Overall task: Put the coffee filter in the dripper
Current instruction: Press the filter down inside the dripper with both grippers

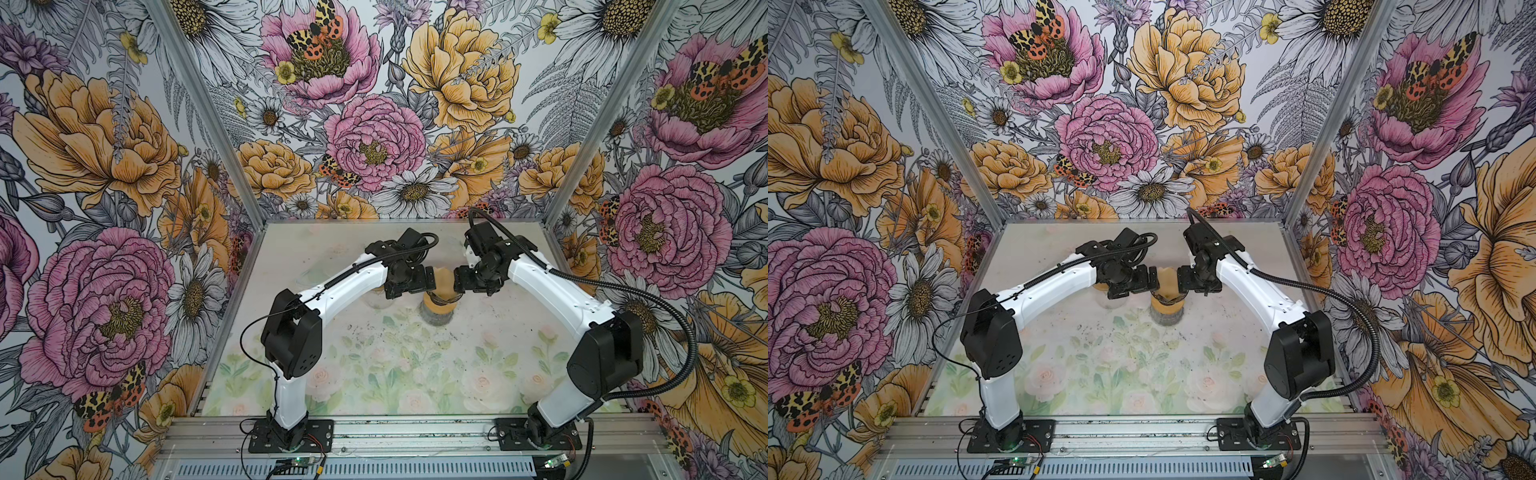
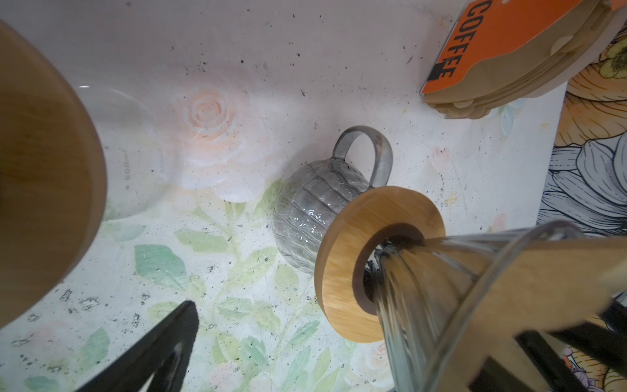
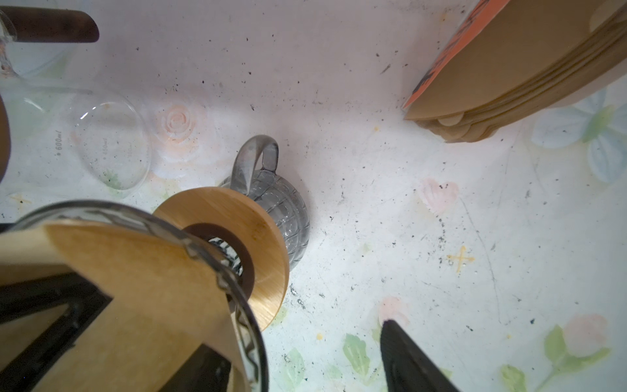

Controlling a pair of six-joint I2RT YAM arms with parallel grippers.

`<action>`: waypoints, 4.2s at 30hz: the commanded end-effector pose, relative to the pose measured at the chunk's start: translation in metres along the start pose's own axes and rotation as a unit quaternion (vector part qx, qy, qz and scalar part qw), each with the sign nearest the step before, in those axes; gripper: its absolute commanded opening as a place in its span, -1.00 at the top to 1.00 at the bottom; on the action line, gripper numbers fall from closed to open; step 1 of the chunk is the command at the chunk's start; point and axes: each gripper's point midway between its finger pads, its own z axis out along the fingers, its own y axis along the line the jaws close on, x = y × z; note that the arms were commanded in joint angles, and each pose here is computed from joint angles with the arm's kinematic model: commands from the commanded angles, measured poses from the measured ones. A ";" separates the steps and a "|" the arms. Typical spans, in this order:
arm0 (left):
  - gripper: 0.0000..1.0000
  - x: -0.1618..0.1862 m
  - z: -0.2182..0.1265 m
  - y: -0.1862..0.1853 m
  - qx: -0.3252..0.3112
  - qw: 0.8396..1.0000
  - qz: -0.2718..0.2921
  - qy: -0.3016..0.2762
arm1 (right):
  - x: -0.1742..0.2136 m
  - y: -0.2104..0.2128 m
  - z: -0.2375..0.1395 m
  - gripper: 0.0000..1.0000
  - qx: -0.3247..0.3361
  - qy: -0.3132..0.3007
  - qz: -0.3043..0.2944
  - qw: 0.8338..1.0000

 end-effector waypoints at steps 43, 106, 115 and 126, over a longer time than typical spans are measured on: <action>-0.98 0.008 0.017 0.009 -0.015 1.000 -0.005 0.022 | -0.016 0.017 0.016 -0.38 -0.039 0.010 -0.012 0.999; -0.97 0.003 0.001 0.003 -0.001 1.000 -0.004 0.006 | -0.005 0.008 0.018 -0.35 -0.032 0.006 0.010 0.999; -0.98 0.004 0.001 0.004 -0.002 1.000 -0.005 0.007 | 0.001 0.000 0.026 -0.35 -0.015 0.017 0.015 1.000; -0.98 0.004 0.001 0.004 -0.003 1.000 -0.004 0.006 | -0.017 0.017 -0.005 -0.34 -0.057 -0.027 0.012 0.998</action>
